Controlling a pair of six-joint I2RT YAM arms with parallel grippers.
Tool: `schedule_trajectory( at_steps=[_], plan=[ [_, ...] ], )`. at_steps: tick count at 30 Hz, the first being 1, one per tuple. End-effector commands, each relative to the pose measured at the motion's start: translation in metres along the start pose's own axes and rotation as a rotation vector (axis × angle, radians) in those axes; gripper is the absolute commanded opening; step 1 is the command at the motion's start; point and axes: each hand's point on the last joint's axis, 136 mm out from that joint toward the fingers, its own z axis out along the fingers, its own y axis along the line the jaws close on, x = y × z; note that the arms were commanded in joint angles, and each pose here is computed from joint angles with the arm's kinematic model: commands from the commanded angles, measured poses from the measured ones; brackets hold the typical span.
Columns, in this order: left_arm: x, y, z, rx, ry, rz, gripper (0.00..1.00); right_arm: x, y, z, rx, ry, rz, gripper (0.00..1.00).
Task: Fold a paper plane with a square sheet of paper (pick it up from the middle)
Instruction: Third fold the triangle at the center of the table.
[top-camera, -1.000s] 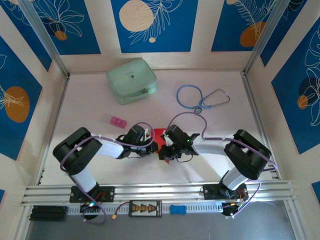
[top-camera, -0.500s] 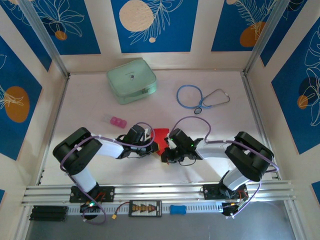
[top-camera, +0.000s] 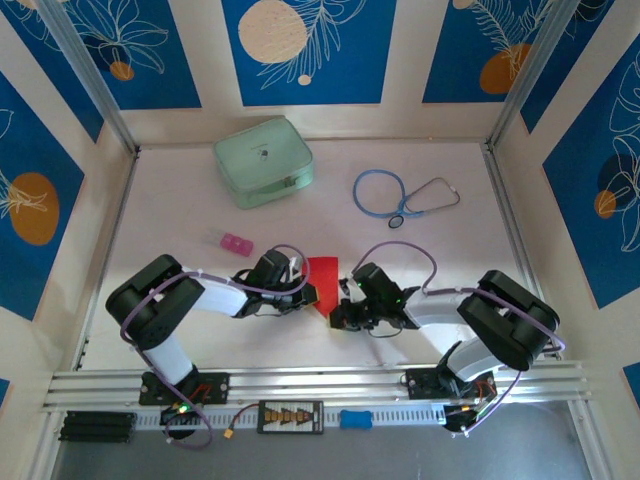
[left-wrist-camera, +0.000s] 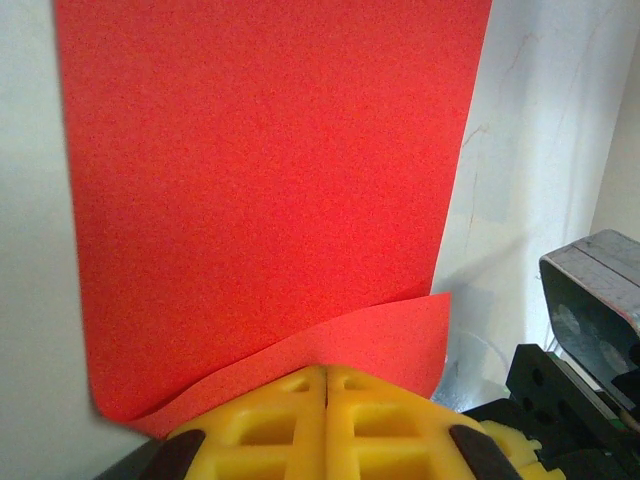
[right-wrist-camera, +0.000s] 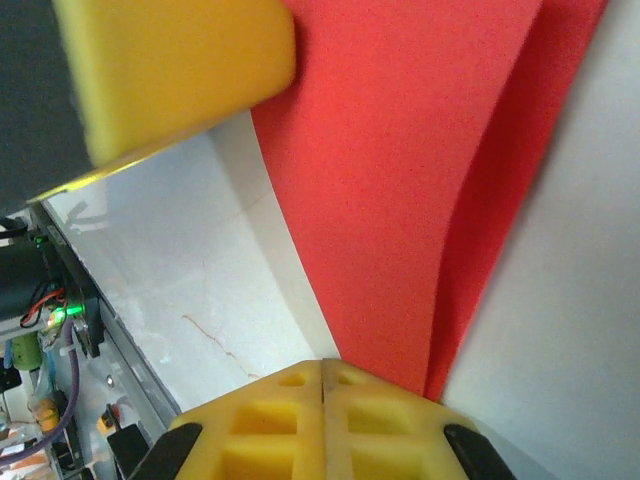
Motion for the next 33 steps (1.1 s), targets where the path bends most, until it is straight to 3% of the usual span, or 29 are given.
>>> schedule_trajectory(
  at_steps=[1,8,18,27,33],
  plan=[
    [0.009,0.026,0.007,-0.091,0.026,-0.013,0.00,0.026,-0.024,-0.004,0.046,0.074,0.089,0.05],
    [0.008,0.025,0.006,-0.089,0.021,-0.010,0.00,0.033,-0.022,-0.012,0.036,0.086,0.129,0.02],
    [0.009,0.025,0.007,-0.083,0.028,-0.009,0.00,-0.011,0.033,-0.025,-0.034,0.009,0.073,0.00],
    [0.010,0.024,0.009,-0.078,0.038,-0.006,0.00,-0.024,0.019,0.005,0.032,0.050,0.117,0.00],
    [0.006,0.015,0.007,-0.067,0.038,0.023,0.00,0.006,-0.026,0.009,0.117,0.080,0.225,0.00]
  ],
)
